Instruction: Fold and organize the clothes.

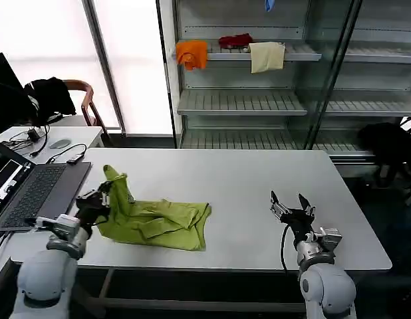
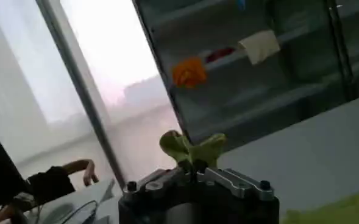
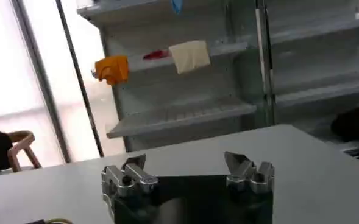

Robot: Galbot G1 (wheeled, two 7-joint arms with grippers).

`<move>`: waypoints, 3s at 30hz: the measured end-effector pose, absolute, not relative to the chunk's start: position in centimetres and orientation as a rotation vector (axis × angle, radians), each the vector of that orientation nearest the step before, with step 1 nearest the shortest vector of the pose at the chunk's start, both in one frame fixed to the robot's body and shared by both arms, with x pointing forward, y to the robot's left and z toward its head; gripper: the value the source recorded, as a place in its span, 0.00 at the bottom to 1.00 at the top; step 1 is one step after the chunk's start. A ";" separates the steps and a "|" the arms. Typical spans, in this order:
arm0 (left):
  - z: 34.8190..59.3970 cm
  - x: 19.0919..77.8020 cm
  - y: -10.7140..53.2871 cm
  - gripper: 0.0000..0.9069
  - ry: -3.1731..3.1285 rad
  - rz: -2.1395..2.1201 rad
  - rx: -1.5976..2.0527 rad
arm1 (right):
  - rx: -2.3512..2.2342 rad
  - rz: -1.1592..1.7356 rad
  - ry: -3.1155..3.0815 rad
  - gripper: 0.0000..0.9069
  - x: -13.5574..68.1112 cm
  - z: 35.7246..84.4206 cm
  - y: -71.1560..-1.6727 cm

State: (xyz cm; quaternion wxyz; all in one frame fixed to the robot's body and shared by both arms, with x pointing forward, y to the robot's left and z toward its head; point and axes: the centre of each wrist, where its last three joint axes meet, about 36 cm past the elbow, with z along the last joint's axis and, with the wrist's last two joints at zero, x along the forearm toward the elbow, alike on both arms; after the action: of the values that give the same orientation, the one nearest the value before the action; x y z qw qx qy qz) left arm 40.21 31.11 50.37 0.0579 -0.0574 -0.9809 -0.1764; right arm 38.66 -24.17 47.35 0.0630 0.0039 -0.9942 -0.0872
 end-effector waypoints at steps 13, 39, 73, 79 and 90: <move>48.9 39.8 21.8 0.02 -2.916 -0.485 -0.368 | -0.001 -0.261 -2.993 1.00 38.3 47.0 -24.5; 44.0 40.0 13.5 1.00 -2.781 -0.537 -0.456 | -0.007 -0.260 -2.982 1.00 38.3 46.2 -24.6; 42.0 38.5 9.4 1.00 -2.704 -0.434 -0.579 | -0.012 -0.257 -2.981 1.00 37.6 45.6 -24.4; 42.3 38.4 9.7 1.00 -2.705 -0.345 -0.605 | -0.017 -0.256 -2.979 1.00 37.6 45.5 -24.4; 44.6 39.9 14.1 1.00 -2.793 -0.168 -0.550 | -0.029 -0.247 -2.976 1.00 37.6 45.3 -24.8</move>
State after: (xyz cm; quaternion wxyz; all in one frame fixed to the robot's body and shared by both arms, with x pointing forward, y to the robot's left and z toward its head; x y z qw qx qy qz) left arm 39.92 14.09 44.57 0.1446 -0.1908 -0.9692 -0.0583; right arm 37.61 -24.75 45.34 0.0777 -0.0096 -0.9935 -0.0824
